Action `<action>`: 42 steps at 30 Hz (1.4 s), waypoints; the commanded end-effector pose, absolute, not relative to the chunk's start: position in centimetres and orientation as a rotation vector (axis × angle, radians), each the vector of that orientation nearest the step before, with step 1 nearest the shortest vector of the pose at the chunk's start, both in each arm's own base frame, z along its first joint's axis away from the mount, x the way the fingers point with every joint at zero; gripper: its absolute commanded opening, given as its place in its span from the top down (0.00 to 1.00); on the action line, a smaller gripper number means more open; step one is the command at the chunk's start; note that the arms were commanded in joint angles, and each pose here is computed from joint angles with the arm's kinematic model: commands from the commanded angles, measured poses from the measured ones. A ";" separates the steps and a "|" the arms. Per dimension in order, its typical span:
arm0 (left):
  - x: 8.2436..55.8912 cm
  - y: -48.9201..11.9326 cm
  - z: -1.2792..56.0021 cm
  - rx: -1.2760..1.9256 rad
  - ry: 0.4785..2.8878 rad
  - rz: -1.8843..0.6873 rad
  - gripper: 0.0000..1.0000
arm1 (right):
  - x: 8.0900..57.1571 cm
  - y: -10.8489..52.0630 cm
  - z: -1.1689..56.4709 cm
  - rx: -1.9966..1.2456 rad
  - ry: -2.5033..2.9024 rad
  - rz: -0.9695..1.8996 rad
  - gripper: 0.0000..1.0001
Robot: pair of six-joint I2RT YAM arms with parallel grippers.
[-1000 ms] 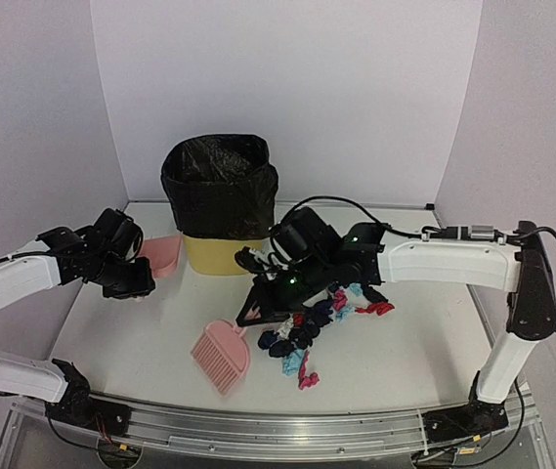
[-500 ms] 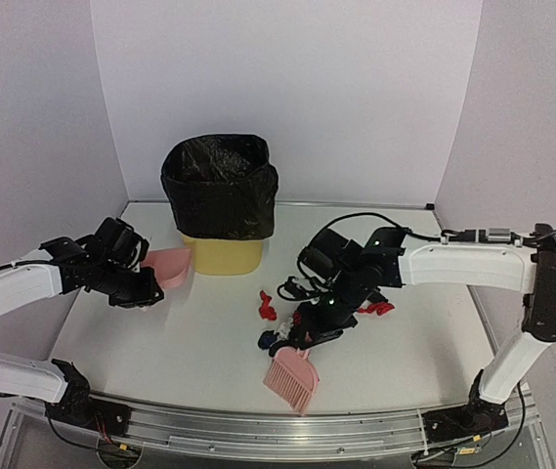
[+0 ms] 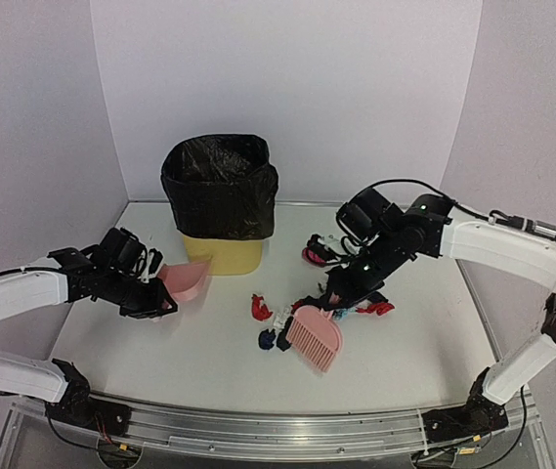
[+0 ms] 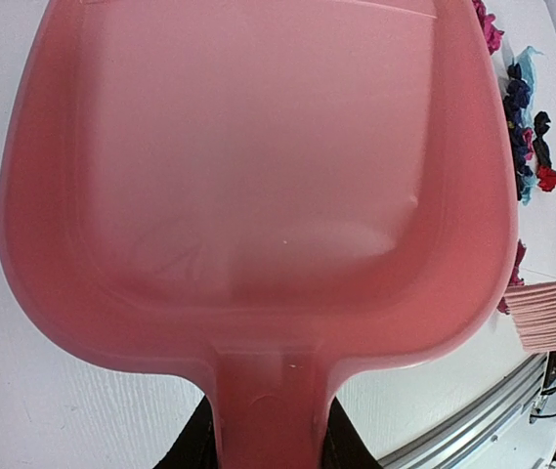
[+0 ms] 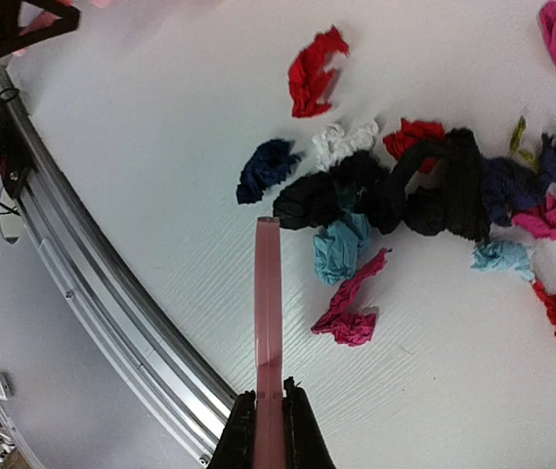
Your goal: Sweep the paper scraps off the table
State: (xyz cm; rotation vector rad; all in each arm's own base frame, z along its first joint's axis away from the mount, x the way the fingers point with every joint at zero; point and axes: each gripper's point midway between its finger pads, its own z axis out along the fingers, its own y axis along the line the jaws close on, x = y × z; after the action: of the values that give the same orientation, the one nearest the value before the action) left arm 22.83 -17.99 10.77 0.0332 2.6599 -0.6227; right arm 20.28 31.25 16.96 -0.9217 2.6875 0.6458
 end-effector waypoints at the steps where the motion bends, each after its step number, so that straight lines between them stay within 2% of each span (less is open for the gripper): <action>1: 22.9 -19.8 11.3 0.093 2.623 -0.712 1.00 | 22.1 30.5 24.7 -1.022 2.367 0.572 1.00; 7: 21.8 -19.8 9.9 0.155 2.708 -0.644 1.00 | 31.7 25.7 26.8 -1.025 2.163 -0.066 1.00; 9: 21.4 -20.2 9.6 0.185 2.740 -0.635 1.00 | 35.7 24.2 27.2 -1.006 2.134 -0.189 1.00; 16: 20.3 -21.3 8.6 0.278 2.864 -0.528 0.99 | 47.9 22.3 22.3 -1.110 2.065 -0.276 1.00; 23: 19.5 -21.8 8.4 0.334 2.944 -0.411 0.96 | 53.0 25.8 15.7 -1.298 2.011 -0.211 1.00; 27: 19.5 -21.9 8.6 0.360 2.964 -0.364 0.96 | 52.4 27.8 13.7 -1.348 2.008 -0.074 1.00; 33: 19.8 -22.2 9.6 0.480 2.944 -0.274 0.96 | 44.2 31.0 13.6 -1.502 1.959 0.276 1.00; 39: 21.3 -22.5 10.5 0.618 2.860 -0.198 0.96 | 38.5 31.8 12.4 -1.664 1.947 0.215 1.00; 42: 23.0 -23.1 11.4 0.678 2.767 -0.146 1.00 | 36.2 33.0 12.9 -1.732 1.898 0.174 1.00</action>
State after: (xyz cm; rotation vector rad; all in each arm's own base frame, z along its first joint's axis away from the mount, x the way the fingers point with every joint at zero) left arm 20.26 -22.53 9.47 0.5658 2.9118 -0.2445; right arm 40.84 31.55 12.66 -1.5992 1.9388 0.1480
